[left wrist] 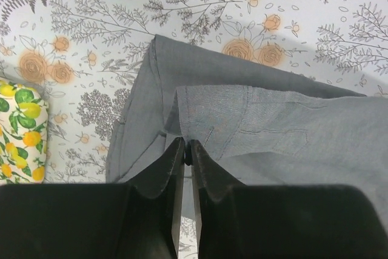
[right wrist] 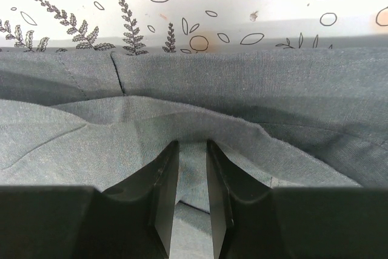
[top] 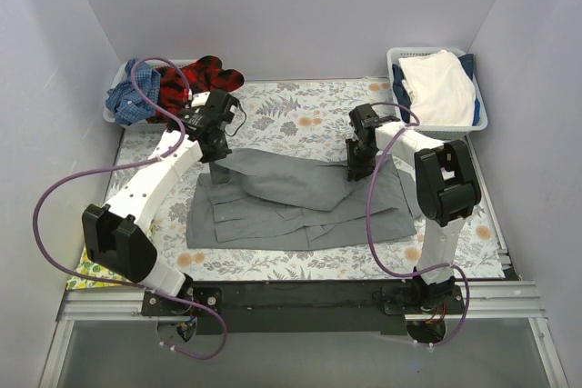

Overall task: Fold and stack the long sleeve shirts
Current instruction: Fold the shirt

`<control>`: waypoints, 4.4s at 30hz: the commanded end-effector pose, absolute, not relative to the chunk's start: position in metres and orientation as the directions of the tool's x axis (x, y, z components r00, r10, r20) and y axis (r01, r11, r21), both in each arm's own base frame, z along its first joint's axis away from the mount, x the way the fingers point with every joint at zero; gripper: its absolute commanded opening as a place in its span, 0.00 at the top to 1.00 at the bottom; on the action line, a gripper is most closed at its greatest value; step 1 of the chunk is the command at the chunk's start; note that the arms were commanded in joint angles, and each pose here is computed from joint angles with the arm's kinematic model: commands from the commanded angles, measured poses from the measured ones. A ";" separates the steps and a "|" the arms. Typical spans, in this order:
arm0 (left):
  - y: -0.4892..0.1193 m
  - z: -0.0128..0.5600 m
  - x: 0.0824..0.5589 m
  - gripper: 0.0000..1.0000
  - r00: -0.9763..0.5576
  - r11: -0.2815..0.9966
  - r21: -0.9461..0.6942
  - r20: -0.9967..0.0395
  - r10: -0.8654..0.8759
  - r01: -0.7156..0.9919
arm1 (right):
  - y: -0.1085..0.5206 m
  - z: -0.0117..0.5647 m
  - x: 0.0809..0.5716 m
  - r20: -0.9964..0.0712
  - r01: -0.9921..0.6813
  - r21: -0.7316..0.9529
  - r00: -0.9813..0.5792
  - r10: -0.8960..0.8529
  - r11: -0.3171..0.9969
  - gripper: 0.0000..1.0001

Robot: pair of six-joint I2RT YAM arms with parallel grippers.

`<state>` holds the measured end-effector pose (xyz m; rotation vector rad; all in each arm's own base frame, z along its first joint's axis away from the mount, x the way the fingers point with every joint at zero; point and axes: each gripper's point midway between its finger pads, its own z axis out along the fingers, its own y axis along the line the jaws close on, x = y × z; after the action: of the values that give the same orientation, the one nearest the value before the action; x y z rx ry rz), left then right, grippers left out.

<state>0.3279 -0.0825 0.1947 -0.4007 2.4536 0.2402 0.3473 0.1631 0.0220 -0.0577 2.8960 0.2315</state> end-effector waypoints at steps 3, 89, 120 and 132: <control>-0.073 0.164 0.278 0.91 -0.807 0.915 0.078 -0.505 -0.307 -0.397 | 0.160 0.007 0.352 -0.216 -0.039 0.131 -0.976 -0.010 0.991 0.67; -0.048 0.119 0.280 1.00 -0.822 0.865 0.140 -0.415 -0.390 -0.481 | 0.154 0.000 0.343 -0.182 -0.049 0.118 -0.983 -0.026 0.992 0.70; -0.088 0.065 0.346 0.39 -0.830 0.899 -0.092 -0.352 -0.432 -0.428 | 0.140 0.000 0.335 -0.153 -0.020 0.069 -0.988 -0.010 0.997 0.71; -0.090 0.035 0.338 0.61 -0.870 0.917 -0.067 -0.296 -0.394 -0.392 | 0.140 0.003 0.337 -0.160 -0.015 0.066 -0.987 -0.004 0.998 0.71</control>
<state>0.3409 -0.0890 0.0366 -0.6131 2.7686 0.0075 0.3481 0.1582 0.0210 -0.0402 2.9217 0.2143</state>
